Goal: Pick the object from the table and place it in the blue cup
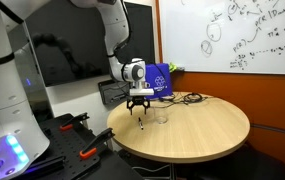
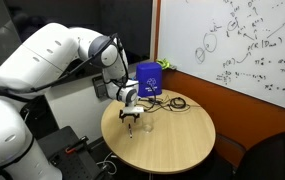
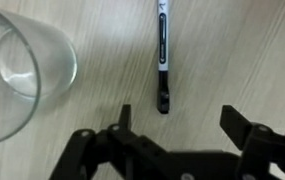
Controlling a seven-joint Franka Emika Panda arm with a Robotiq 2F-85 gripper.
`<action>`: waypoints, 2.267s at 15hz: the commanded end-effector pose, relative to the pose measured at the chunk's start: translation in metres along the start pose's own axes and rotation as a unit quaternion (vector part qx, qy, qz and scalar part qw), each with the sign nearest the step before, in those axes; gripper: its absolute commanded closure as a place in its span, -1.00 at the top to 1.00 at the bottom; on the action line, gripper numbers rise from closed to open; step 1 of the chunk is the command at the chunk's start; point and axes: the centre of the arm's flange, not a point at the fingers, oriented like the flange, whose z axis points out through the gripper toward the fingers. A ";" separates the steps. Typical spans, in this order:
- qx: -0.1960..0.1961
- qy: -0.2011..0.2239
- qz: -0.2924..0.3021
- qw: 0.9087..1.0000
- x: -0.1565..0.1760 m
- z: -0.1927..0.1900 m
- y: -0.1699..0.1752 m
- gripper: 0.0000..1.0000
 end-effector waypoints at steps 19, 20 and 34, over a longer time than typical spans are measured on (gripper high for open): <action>0.045 0.032 -0.069 0.996 0.009 -0.009 0.012 -0.94; 0.055 0.049 -0.091 0.993 0.008 -0.017 0.015 -0.94; 0.259 0.242 -0.340 0.871 -0.031 -0.101 0.068 -0.94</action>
